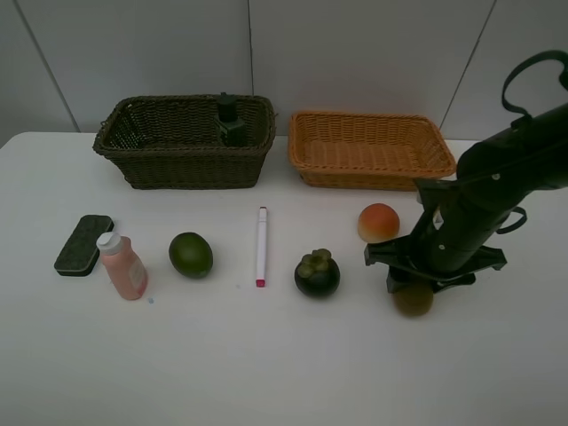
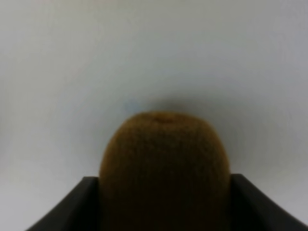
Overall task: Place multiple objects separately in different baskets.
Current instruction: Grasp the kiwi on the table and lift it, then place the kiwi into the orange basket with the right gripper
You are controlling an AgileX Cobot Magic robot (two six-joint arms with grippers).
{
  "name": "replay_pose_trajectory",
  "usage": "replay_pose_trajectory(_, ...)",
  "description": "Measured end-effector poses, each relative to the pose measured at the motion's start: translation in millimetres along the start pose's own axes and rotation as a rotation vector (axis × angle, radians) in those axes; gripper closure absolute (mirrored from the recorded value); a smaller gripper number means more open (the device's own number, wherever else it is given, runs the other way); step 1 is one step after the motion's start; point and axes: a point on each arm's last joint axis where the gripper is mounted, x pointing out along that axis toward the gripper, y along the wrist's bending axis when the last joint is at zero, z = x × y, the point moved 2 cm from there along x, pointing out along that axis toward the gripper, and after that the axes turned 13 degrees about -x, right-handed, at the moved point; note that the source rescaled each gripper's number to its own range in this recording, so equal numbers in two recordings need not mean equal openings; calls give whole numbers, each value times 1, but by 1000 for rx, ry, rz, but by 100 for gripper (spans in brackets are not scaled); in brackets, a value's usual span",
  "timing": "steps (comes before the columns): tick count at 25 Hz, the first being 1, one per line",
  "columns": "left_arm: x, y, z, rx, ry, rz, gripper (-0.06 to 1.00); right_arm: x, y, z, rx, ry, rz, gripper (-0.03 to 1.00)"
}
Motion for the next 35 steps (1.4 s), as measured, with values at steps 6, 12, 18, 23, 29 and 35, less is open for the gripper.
replay_pose_trajectory(6,0,0,0,0,0,0,-6,0,0,0,0,2,-1,40)
replay_pose_trajectory(12,0,0,0,0,0,0,-6,0,0,0,1,2,-1,40)
replay_pose_trajectory(18,0,0,0,0,0,0,-6,-1,0,0,3,0,1,40)
replay_pose_trajectory(23,0,0,0,0,0,0,-6,-14,-1,1,7,-30,6,40)
replay_pose_trajectory(29,0,0,0,0,0,0,-6,-41,-2,16,1,-104,6,40)
replay_pose_trajectory(35,0,0,0,0,0,0,-6,-63,-4,39,-49,-180,-39,40)
